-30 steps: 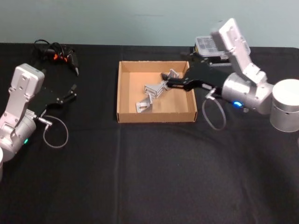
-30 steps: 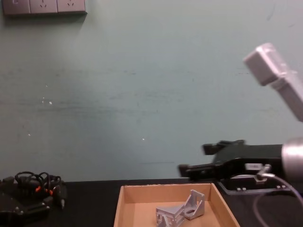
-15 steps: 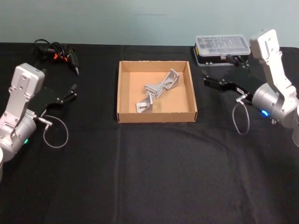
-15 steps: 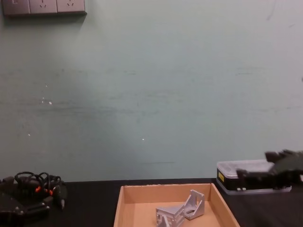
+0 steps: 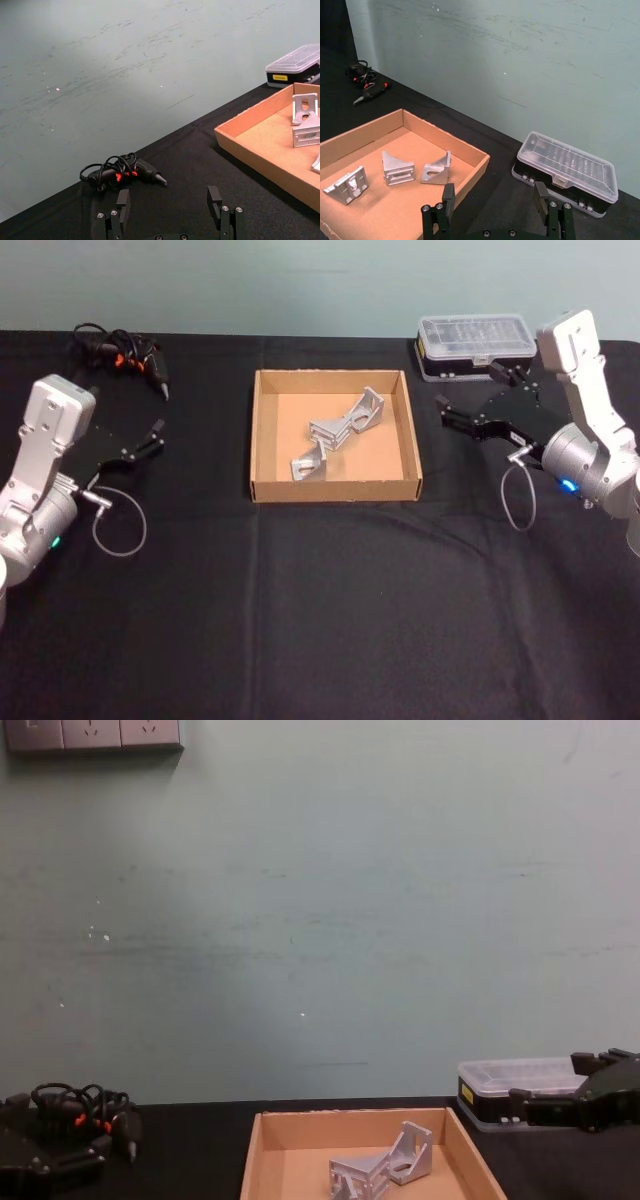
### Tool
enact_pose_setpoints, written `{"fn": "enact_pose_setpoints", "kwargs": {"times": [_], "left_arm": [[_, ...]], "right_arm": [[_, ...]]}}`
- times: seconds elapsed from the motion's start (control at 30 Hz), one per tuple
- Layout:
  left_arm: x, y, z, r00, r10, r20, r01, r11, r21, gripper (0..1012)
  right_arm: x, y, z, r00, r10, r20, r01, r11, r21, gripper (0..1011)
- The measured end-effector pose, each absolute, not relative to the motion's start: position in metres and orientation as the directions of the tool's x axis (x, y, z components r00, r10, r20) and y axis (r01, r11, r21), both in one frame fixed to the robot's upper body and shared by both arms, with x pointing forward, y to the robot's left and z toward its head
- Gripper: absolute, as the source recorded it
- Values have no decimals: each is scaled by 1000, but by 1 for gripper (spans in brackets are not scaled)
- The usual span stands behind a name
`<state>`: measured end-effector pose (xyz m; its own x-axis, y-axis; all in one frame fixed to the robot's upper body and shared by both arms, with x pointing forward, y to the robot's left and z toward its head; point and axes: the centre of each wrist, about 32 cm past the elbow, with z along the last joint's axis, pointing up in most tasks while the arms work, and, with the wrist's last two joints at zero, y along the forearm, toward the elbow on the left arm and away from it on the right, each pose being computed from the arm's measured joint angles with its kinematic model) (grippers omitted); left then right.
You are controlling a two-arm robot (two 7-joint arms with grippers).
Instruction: Use one hand to pick up the angle iron from the table and place it into the box.
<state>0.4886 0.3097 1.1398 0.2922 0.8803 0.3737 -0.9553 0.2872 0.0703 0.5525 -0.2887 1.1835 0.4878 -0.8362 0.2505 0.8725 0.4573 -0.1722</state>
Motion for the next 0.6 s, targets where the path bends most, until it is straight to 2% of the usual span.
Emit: {"fn": "enact_pose_setpoints", "kwargs": {"times": [0.6], "left_arm": [[489, 310, 1140, 292, 880, 374, -955, 287, 70, 1011]], "right_arm": [[553, -288, 1185, 495, -832, 251, 868, 466, -169, 1002]]}}
